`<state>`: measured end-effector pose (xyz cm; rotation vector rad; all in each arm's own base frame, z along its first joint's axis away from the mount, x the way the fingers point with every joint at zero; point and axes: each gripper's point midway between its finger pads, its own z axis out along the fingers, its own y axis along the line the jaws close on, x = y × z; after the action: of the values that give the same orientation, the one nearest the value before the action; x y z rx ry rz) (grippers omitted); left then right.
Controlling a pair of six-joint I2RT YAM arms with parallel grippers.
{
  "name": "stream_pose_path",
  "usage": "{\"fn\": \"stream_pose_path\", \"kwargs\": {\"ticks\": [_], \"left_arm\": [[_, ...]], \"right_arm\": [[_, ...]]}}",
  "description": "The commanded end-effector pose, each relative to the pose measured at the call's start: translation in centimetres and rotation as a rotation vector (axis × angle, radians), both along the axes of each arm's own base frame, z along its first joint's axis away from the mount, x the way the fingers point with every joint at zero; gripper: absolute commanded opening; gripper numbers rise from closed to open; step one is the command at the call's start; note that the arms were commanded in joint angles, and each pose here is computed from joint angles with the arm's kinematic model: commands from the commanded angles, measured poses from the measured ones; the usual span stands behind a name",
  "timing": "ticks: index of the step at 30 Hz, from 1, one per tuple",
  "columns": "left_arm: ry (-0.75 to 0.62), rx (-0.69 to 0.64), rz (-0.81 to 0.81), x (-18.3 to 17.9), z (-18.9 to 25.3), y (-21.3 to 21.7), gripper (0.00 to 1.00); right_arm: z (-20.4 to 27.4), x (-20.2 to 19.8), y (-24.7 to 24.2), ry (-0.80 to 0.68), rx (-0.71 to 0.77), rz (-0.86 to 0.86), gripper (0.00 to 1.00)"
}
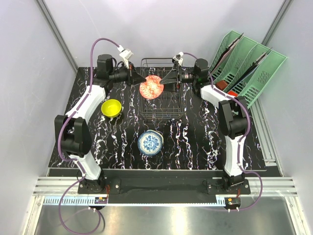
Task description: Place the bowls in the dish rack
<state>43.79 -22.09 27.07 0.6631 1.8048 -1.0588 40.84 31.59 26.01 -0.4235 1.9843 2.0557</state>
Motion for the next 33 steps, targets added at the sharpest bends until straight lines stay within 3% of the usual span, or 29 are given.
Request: {"fn": "stream_pose_path", "kwargs": {"ticks": [1,33], "left_arm": [[-0.149,-0.034,-0.008,-0.5,4.6,-0.3,0.0],[-0.176,0.003,-0.003,-0.5,4.2,-1.0,0.0]], "right_arm": [[0.1,0.8,0.0,-0.023,0.026,-0.001,1.0],[1.0,-1.2,1.6,-0.025,0.046,0.058,0.96]]}}
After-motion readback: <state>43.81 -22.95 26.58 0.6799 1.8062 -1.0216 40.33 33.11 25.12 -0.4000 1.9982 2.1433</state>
